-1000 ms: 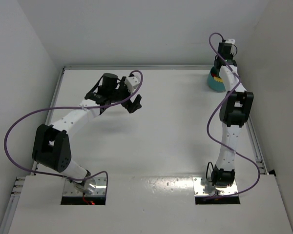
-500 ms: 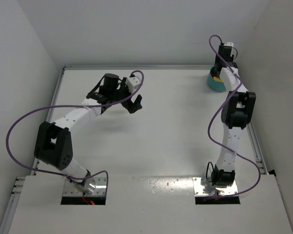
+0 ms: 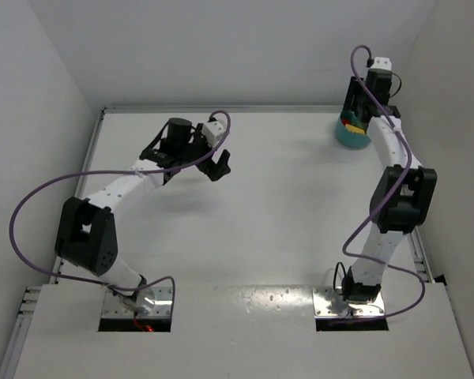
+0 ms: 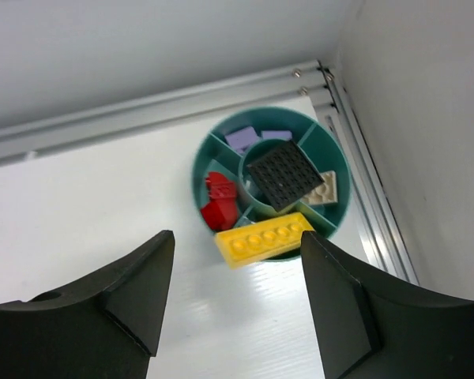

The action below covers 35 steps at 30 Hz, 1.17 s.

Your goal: Sort the legos into containers by color

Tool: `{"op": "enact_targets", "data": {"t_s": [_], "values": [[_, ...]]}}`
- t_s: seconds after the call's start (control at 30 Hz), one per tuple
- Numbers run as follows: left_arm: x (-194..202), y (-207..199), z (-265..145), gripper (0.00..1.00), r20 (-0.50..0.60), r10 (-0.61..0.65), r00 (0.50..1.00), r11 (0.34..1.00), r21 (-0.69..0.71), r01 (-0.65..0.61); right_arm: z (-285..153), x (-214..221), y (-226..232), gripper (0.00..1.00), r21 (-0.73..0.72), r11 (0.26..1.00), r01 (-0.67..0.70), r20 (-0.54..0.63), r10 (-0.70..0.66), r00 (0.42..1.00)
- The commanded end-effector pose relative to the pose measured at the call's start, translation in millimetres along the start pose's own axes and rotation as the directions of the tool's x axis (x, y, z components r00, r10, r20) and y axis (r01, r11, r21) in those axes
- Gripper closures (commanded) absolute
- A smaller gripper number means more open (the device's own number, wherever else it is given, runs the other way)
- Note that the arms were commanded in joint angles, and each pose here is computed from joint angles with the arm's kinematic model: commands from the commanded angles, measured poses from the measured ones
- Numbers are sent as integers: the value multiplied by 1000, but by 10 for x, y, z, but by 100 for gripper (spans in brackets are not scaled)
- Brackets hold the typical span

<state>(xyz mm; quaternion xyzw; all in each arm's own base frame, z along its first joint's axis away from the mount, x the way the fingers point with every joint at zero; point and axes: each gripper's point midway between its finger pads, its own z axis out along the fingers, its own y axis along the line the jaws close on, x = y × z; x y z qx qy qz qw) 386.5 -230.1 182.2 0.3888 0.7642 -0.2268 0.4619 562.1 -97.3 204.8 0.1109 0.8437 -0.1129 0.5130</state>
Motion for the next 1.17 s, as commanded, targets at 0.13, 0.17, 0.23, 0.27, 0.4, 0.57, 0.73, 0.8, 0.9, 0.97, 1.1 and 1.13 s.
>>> {"op": "enact_targets", "data": {"t_s": [0.13, 0.17, 0.23, 0.27, 0.4, 0.57, 0.73, 0.8, 0.9, 0.97, 1.1, 1.13], "values": [[-289, 51, -136, 1, 86, -45, 995, 997, -63, 51, -423, -186, 253, 34, -176, 984, 15, 55, -5, 998], [-276, 104, -159, 1, 89, -76, 993, 994, -74, 82, -484, -166, 339, 34, -211, 977, 21, 54, -9, 998], [-302, 170, -198, 1, 103, -139, 985, 985, -87, 149, -574, -46, 435, 34, -265, 962, 68, 46, -58, 997], [-286, 203, -242, 1, 99, -160, 982, 980, -104, 170, -687, -125, 434, 34, -279, 956, 88, 79, -69, 995], [-184, 281, -272, 1, 47, -212, 976, 962, -165, 217, -977, 42, 686, 31, -390, 903, 179, 101, -151, 983], [100, 477, -359, 1, -14, -332, 943, 916, -245, 319, -1351, 589, 1055, 26, -574, 783, 241, 57, -256, 965], [414, 649, -487, 1, -18, -436, 900, 857, -312, 409, -1618, 1138, 1251, 14, -661, 703, 262, 15, -337, 941], [472, 688, -568, 1, -13, -441, 897, 844, -346, 410, -1634, 1306, 1213, 11, -657, 718, 232, -32, -333, 942], [566, 794, -633, 1, -11, -458, 889, 822, -387, 418, -1662, 1435, 1192, 8, -656, 722, 220, -39, -324, 945], [607, 834, -667, 1, -18, -459, 888, 816, -405, 413, -1677, 1493, 1184, 8, -656, 725, 210, -49, -319, 947], [748, 892, -727, 1, -25, -493, 870, 785, -442, 433, -1758, 1591, 1179, 8, -663, 718, 210, -54, -326, 944], [762, 926, -752, 1, -20, -498, 867, 779, -450, 437, -1774, 1562, 1176, 8, -662, 719, 214, -46, -323, 945]]}}
